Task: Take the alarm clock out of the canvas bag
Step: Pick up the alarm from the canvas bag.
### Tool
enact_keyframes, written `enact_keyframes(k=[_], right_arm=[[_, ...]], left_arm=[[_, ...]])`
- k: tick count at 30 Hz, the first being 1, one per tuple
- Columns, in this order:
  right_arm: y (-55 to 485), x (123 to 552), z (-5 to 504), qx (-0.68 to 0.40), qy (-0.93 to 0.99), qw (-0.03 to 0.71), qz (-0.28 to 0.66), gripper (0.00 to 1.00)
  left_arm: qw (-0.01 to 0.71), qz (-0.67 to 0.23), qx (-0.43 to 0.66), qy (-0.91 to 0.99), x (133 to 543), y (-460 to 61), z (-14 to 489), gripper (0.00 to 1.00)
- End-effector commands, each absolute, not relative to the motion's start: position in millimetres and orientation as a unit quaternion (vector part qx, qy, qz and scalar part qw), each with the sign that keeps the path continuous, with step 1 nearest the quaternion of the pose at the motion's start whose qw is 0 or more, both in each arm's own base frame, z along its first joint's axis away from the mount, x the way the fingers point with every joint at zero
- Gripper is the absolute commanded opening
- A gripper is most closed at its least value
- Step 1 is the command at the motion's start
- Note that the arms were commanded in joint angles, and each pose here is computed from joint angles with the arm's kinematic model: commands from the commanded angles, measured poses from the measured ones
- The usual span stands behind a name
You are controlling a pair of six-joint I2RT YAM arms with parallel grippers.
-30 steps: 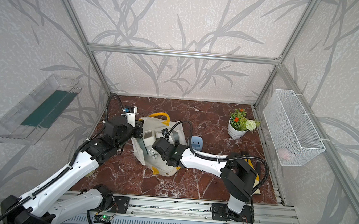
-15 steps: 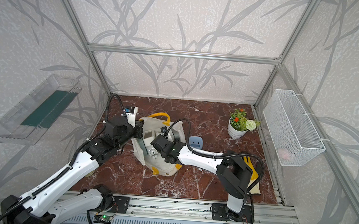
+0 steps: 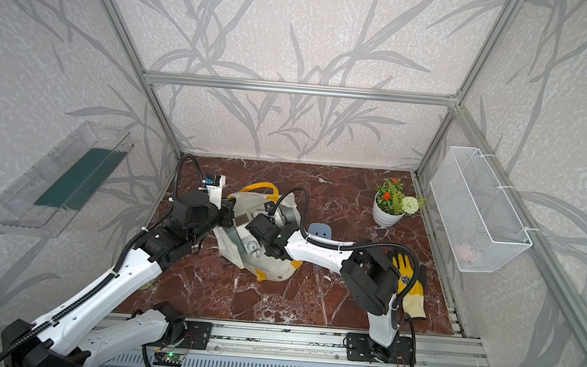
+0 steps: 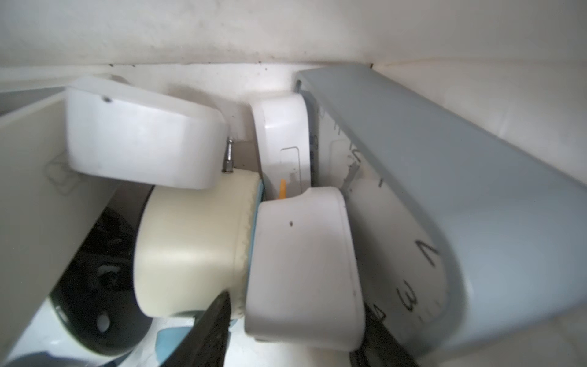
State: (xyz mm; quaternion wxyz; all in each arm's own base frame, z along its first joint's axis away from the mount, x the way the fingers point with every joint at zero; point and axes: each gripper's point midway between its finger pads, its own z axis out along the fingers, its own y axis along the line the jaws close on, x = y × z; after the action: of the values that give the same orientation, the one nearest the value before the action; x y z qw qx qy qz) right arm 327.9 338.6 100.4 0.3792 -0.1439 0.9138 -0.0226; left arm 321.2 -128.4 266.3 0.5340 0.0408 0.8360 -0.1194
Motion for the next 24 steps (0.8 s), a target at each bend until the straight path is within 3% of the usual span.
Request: enact_keyframes(k=[1, 15, 24], right_arm=[[329, 334, 93, -0.139, 0.914, 0.377, -0.050, 0.54], [344, 332, 103, -0.168, 0.909, 0.382, 0.016, 0.31], [348, 315, 115, -0.175, 0.912, 0.364, 0.069, 0.23]], left_arm=[[0.554, -0.130, 0.044, 0.821, 323, -132, 289, 0.00], [0.544, -0.107, 0.031, 0.832, 326, -125, 284, 0.00], [0.531, -0.087, 0.012, 0.843, 332, -119, 280, 0.00]])
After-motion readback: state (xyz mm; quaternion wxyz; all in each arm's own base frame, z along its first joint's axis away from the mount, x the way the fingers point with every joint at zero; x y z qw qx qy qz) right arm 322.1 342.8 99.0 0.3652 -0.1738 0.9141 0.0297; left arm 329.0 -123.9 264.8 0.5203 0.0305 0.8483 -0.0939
